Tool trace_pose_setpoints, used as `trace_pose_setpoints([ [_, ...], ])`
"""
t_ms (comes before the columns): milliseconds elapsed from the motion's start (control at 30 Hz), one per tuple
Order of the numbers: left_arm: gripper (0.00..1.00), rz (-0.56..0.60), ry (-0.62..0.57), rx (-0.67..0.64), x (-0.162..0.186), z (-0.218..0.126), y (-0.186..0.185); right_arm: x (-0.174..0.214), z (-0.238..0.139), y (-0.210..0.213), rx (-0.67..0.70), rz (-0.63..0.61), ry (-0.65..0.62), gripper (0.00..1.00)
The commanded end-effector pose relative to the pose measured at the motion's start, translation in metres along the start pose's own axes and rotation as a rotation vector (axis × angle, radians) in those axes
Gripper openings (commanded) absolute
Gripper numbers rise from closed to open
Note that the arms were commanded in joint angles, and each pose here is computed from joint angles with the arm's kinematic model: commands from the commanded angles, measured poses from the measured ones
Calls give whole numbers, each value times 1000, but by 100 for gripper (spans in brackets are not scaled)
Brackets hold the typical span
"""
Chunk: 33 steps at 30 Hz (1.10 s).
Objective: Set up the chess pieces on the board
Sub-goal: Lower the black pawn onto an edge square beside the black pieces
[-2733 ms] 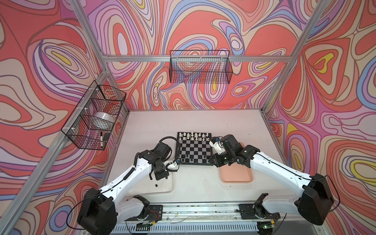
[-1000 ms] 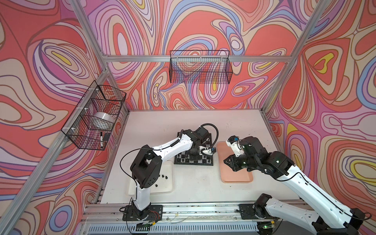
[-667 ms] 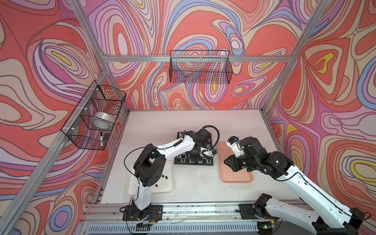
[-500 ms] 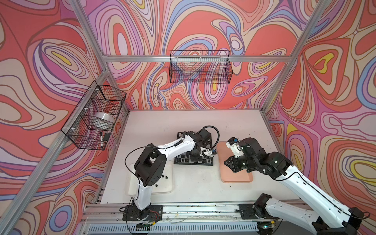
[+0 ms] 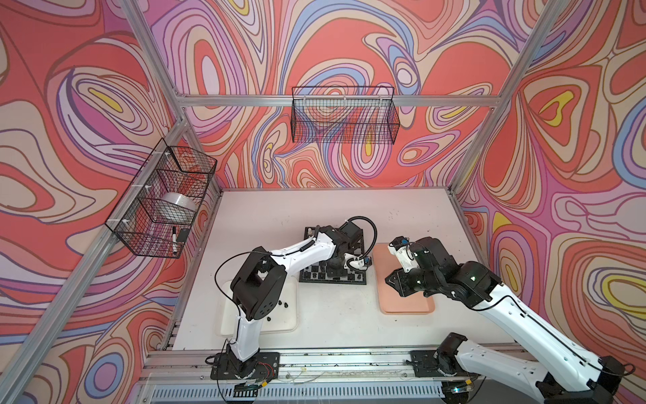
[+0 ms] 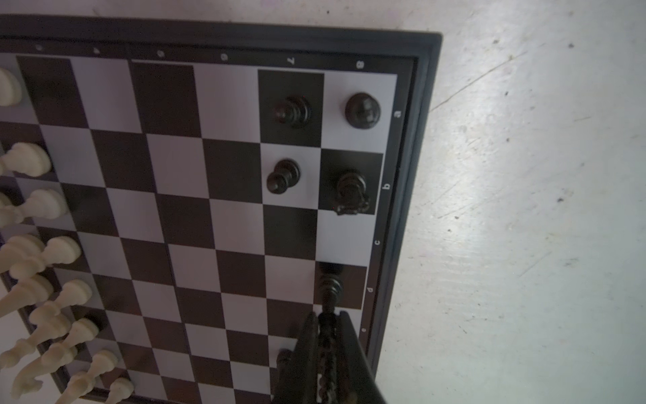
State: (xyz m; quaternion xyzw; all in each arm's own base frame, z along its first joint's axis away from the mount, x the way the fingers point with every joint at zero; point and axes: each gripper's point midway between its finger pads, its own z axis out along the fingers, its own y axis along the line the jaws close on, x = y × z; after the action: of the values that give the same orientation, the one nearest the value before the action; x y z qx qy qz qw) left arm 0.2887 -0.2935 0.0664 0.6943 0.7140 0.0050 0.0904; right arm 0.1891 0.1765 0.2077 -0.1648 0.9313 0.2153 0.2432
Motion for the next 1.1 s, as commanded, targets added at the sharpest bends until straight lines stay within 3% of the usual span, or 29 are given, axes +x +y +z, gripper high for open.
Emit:
trace_pose_setpoints([
  [0,12,27,29,42,5,7,-10,-5,-6,0,8,-11,-36,19],
  [233,12,25,35,54,7,7,-13,-13,-24,0,20,-20,-89,19],
  [1067,14,24,77,82,14,15,-17,-3,-11,-5,27,-14,-53,19],
])
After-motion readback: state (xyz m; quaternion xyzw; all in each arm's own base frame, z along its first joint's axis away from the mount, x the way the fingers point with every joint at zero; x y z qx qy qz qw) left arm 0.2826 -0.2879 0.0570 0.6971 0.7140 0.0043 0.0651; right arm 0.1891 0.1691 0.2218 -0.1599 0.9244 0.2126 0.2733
